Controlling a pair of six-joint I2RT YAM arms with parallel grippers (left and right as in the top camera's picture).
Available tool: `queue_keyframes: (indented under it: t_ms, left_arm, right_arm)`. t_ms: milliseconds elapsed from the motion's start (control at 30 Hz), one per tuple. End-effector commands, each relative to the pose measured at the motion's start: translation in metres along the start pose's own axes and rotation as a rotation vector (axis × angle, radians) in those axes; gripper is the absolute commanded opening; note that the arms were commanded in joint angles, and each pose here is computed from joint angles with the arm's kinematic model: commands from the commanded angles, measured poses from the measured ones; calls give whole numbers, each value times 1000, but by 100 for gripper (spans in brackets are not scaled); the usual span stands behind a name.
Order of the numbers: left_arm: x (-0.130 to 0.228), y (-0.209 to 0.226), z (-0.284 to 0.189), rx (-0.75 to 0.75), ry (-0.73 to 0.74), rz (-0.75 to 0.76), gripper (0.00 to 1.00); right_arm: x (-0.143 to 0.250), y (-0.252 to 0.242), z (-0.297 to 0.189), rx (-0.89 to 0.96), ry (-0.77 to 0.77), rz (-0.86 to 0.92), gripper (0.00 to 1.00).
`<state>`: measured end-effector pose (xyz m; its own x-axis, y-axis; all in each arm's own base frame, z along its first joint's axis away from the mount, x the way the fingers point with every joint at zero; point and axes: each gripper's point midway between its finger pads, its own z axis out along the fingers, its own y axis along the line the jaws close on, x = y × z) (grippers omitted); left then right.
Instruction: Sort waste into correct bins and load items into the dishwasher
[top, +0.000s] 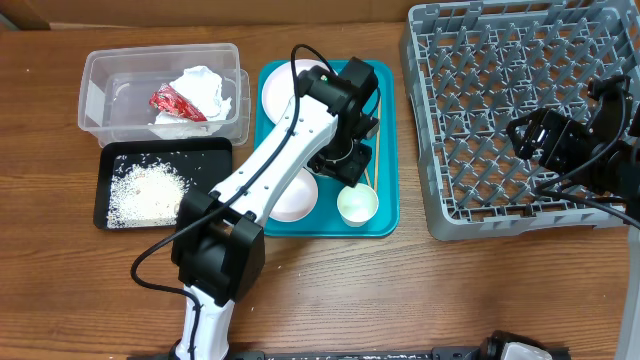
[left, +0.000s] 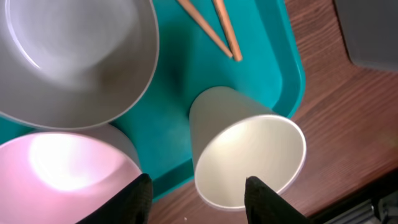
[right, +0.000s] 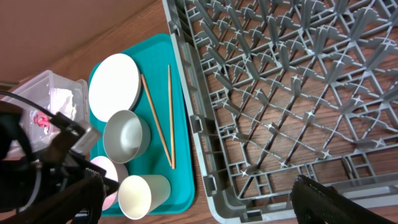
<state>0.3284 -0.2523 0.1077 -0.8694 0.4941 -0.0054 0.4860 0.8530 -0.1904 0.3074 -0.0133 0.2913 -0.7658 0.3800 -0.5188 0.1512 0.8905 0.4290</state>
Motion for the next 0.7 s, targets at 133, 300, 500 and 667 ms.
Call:
queue_keyframes:
  t_ms: [133, 300, 500, 667]
  left_arm:
    - [11, -10, 32, 89, 42, -32, 37]
    - [10, -9, 35, 89, 37, -32, 24]
    - [9, -11, 41, 90, 31, -24, 24]
    - [12, -11, 49, 87, 38, -38, 10]
  right_arm:
    - [-5, 3, -4, -5, -19, -10, 98]
    - [-5, 3, -4, -5, -19, -10, 98]
    - [-5, 3, -4, -4, -19, -10, 98]
    - [-5, 3, -4, -4, -19, -10, 98]
